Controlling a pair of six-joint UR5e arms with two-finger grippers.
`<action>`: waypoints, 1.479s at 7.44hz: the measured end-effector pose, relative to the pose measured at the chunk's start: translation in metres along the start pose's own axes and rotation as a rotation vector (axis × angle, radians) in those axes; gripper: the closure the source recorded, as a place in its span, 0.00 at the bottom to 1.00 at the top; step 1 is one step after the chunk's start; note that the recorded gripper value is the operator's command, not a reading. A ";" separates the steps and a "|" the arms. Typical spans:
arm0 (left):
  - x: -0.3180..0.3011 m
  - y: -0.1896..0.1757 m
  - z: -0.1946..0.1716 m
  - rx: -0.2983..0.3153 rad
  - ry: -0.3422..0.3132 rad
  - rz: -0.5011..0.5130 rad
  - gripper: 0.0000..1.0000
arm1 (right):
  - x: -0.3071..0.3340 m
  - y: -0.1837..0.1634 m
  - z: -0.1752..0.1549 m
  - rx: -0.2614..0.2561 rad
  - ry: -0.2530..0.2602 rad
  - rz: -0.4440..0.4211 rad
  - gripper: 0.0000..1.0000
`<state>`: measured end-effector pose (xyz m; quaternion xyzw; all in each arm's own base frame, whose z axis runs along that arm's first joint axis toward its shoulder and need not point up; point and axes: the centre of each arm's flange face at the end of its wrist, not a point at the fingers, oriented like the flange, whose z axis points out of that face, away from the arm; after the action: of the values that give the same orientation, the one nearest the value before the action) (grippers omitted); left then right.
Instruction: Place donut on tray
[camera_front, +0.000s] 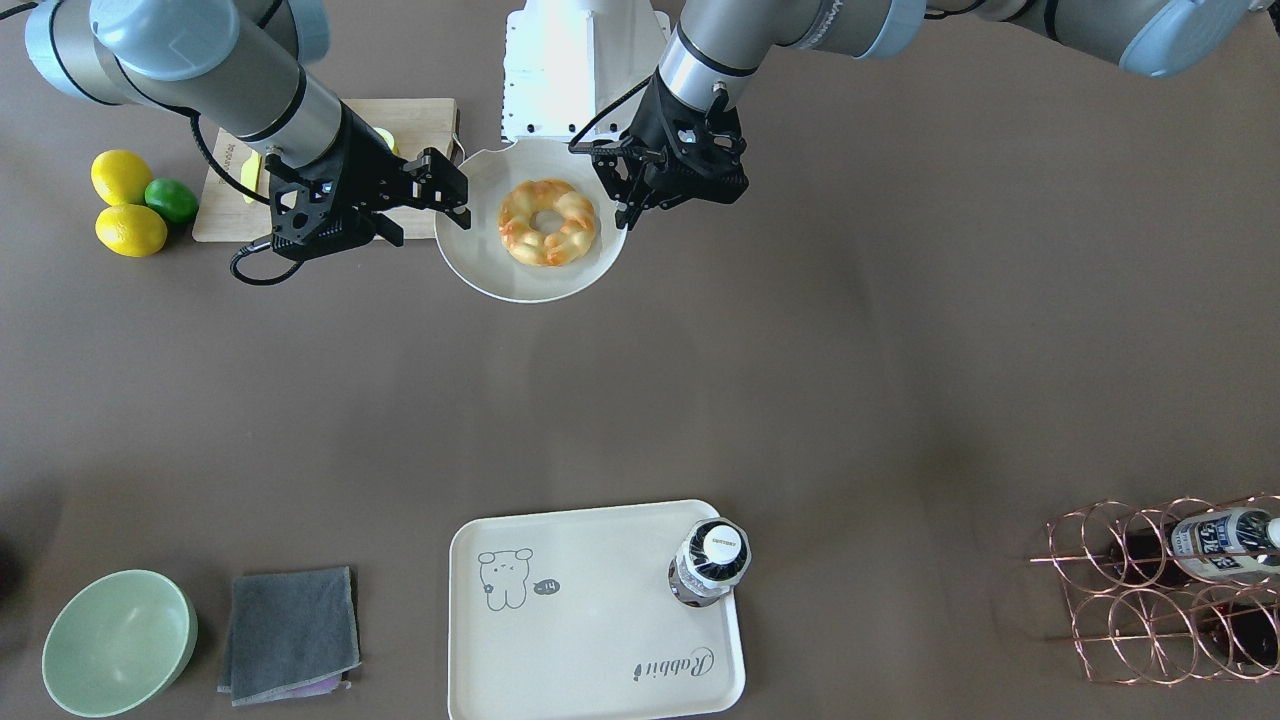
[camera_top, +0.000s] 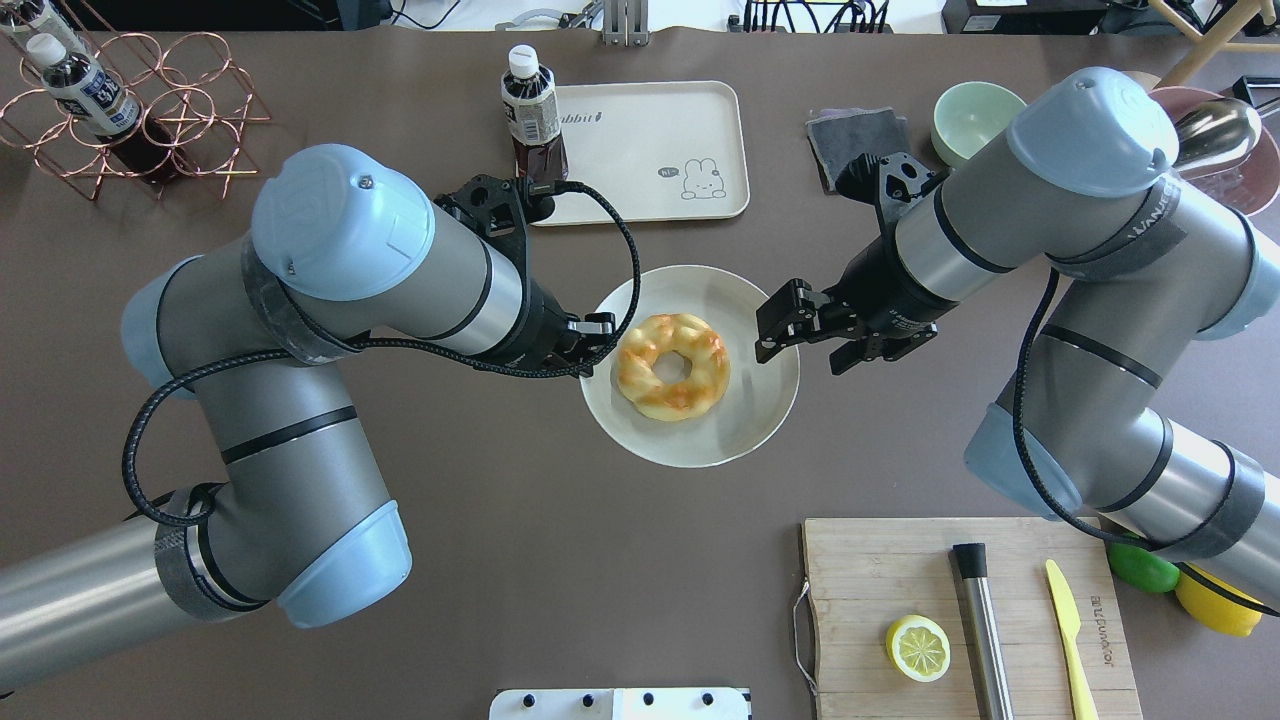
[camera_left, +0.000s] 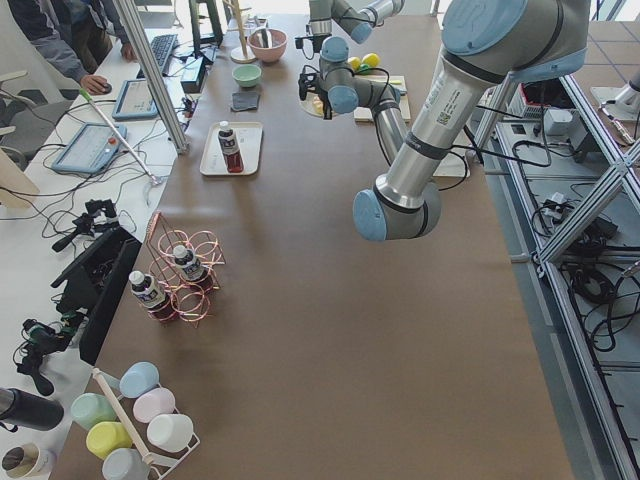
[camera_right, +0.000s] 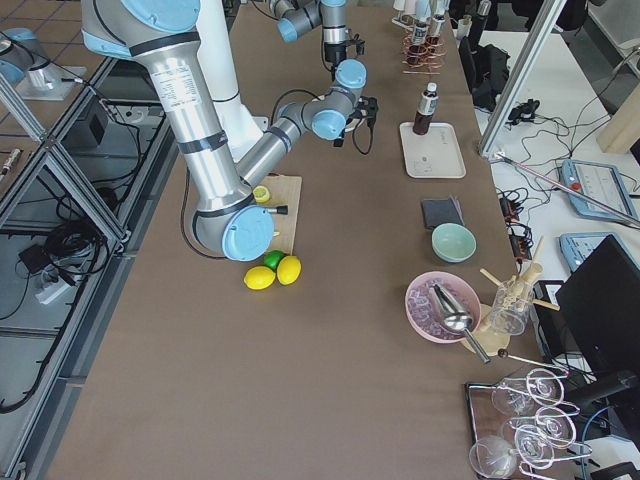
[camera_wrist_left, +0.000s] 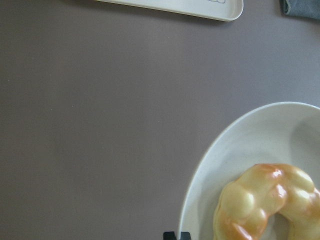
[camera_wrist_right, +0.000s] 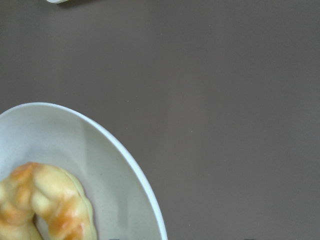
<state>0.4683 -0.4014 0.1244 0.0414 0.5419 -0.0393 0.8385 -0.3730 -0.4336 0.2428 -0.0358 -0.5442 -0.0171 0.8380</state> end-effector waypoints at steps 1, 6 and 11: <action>0.001 0.000 -0.001 0.001 0.002 -0.005 1.00 | -0.001 0.002 -0.002 -0.001 -0.004 -0.003 0.86; 0.002 -0.002 -0.003 0.020 0.002 -0.015 0.85 | -0.006 0.008 -0.007 -0.005 -0.017 -0.014 1.00; 0.002 -0.001 -0.003 0.021 0.005 -0.046 0.03 | -0.007 0.010 -0.005 -0.008 -0.019 -0.018 1.00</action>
<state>0.4661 -0.4023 0.1217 0.0379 0.5441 -0.0639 0.8357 -0.3707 -0.4245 0.2337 -0.0345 -0.5522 -0.0263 0.8326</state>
